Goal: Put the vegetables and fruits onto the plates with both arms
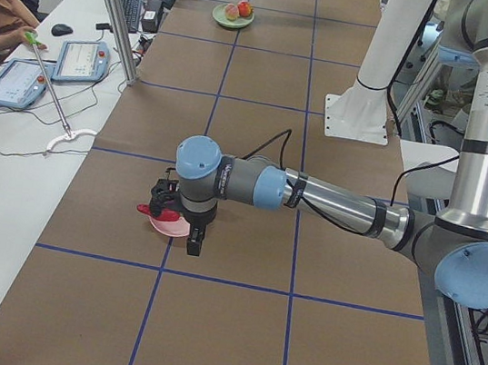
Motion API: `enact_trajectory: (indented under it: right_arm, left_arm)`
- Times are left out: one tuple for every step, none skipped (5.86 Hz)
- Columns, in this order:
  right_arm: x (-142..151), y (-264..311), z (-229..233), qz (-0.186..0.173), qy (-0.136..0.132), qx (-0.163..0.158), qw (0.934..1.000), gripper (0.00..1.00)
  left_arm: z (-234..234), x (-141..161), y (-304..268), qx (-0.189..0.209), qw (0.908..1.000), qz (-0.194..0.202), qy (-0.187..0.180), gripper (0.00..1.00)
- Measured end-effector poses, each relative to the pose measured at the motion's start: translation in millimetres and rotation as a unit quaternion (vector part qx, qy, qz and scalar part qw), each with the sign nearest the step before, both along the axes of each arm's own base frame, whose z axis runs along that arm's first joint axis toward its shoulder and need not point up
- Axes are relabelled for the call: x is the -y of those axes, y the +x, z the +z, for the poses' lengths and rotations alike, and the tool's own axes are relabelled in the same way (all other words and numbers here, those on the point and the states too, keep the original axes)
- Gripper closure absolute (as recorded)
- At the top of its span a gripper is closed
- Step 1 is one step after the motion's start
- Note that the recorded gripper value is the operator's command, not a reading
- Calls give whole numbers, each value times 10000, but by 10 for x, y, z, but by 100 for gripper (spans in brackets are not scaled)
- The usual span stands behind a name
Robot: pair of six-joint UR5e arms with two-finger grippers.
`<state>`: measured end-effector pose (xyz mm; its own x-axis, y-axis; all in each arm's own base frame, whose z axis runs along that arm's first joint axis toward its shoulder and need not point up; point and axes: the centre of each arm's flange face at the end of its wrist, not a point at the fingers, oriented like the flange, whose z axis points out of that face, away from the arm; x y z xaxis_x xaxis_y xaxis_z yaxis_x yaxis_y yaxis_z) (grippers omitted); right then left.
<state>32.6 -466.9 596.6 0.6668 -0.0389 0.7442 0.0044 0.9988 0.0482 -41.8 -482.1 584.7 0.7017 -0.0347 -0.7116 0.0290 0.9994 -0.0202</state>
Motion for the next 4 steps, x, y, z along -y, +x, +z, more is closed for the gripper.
enact_trajectory:
  right_arm:
    - [-6, 1, -3, -2, 4, -5, 10000, 0]
    - [-17, 3, 7, -2, -10, -8, 10000, 0]
    - [-19, 6, 10, 0, -59, -13, 10000, 0]
    - [-13, -18, -2, -42, -143, -26, 9999, 0]
  left_arm:
    - [106, 18, 51, 7, 9999, 54, -140, 0]
    - [224, 28, 68, 2, 9997, 77, -243, 0]
    - [302, 52, 74, -8, 9995, 82, -314, 0]
    - [316, 80, 79, -19, 9994, 80, -343, 0]
